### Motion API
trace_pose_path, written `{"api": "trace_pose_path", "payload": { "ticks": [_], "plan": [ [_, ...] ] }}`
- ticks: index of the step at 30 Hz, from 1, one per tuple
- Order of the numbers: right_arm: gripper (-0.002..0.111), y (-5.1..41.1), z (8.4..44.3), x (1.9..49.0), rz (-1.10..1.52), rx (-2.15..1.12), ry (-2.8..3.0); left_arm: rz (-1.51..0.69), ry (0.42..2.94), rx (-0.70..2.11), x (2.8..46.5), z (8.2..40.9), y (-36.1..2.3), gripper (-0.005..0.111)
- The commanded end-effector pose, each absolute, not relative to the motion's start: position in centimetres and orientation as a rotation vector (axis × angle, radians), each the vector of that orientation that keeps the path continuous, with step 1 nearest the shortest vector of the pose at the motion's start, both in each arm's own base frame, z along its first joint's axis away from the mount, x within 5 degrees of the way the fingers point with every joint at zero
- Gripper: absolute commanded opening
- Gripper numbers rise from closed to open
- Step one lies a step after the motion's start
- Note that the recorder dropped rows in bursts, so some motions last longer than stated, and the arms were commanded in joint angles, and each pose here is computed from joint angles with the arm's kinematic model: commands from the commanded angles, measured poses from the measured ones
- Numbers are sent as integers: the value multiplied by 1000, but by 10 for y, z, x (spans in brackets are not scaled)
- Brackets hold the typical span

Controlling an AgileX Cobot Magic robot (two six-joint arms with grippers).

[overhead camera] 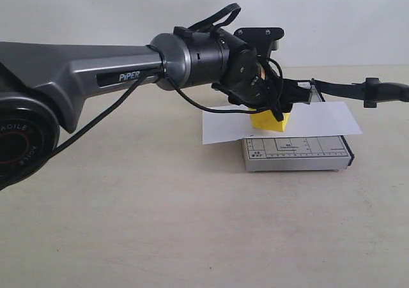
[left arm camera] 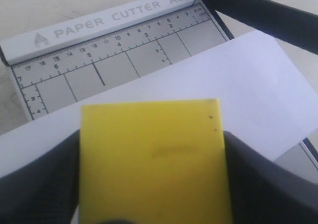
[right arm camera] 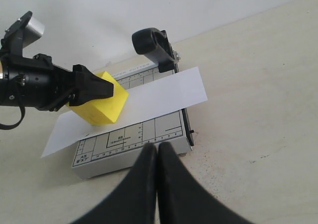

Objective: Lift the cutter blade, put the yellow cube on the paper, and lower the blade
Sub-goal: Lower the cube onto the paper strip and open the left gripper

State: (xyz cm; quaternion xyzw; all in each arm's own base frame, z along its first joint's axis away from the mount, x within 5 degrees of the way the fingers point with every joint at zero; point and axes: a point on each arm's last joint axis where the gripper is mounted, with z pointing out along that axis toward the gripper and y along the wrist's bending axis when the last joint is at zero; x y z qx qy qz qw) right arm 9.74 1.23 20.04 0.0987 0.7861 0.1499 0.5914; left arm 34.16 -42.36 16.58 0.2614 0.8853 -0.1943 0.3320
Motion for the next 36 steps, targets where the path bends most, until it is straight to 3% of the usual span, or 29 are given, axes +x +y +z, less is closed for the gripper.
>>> {"api": "trace_pose_path", "payload": {
  "ticks": [1,4,27,36],
  "plan": [
    [0,12,201,97,345,225,1824,-540,2303,673,340,169,-427,61],
    [0,12,201,97,345,225,1824,-553,2311,662,339,169,-427,66],
    [0,12,201,97,345,225,1824,-555,2315,660,339,168,-427,66],
    [0,12,201,97,345,225,1824,-568,2318,649,338,171,-427,86]
  ]
}}
